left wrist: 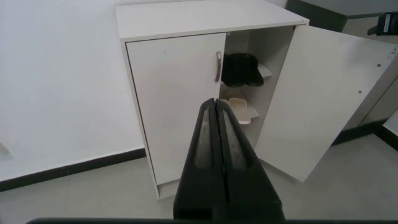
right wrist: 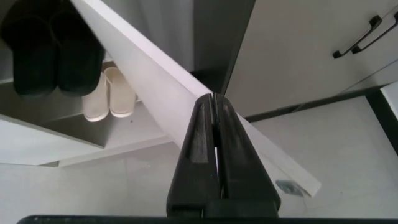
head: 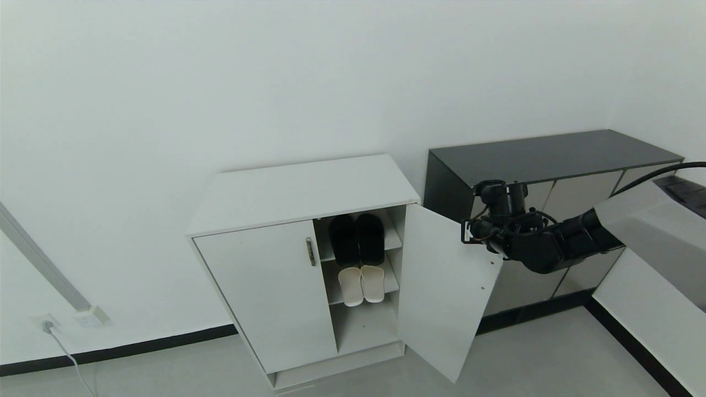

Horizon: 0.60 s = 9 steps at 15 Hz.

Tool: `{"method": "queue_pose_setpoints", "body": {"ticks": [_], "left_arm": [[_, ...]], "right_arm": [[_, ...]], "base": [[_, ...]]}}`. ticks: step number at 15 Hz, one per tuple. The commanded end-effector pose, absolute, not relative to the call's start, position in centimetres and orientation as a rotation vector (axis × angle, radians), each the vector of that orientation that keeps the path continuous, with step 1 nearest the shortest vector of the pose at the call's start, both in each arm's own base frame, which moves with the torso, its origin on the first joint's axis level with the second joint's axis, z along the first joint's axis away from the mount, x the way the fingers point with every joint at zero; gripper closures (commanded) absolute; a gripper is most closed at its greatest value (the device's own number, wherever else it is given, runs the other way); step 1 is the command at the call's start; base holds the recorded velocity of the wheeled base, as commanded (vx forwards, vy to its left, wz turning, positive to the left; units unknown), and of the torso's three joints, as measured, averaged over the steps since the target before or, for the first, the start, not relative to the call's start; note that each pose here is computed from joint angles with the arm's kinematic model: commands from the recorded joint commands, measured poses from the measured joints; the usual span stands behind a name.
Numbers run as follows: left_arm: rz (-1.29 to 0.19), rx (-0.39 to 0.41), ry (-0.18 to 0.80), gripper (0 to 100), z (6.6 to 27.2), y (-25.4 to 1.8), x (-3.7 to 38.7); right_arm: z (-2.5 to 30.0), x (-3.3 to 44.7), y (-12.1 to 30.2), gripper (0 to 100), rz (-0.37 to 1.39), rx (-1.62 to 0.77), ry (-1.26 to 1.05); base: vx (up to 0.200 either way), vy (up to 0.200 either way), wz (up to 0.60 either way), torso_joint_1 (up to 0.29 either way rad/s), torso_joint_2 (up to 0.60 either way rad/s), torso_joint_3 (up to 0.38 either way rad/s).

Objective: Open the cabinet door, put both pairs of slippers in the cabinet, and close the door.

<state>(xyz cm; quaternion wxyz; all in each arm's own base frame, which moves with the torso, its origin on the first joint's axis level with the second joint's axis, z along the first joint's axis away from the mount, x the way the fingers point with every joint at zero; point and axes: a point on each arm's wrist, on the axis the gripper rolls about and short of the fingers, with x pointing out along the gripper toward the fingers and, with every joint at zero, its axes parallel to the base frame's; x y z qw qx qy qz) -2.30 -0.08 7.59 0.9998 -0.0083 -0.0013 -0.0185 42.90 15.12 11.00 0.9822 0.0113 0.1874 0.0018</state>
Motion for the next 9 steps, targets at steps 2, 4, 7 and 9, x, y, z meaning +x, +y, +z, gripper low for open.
{"method": "queue_pose_setpoints", "body": {"ticks": [2, 4, 7, 9], "left_arm": [[-0.037, -0.018, -0.001, 100, 7.6, -0.1, -2.3], [-0.037, -0.018, -0.001, 100, 7.6, -0.1, -2.3], [-0.037, -0.018, -0.001, 100, 7.6, -0.1, -2.3], [-0.037, -0.018, -0.001, 100, 7.6, -0.1, -2.3]], "right_arm": [[10.0, 43.8, 14.9, 100, -0.008, 0.021, 0.386], [9.7, 43.9, 14.9, 100, -0.009, 0.020, 0.392], [9.9, 43.5, 15.3, 100, 0.001, 0.018, 0.392], [10.2, 42.5, 16.1, 100, 0.023, 0.010, 0.398]], "base": [[0.000, 0.000, 0.00, 0.000, 0.00, 0.000], [0.000, 0.000, 0.00, 0.000, 0.00, 0.000], [0.000, 0.000, 0.00, 0.000, 0.00, 0.000], [0.000, 0.000, 0.00, 0.000, 0.00, 0.000]]}}
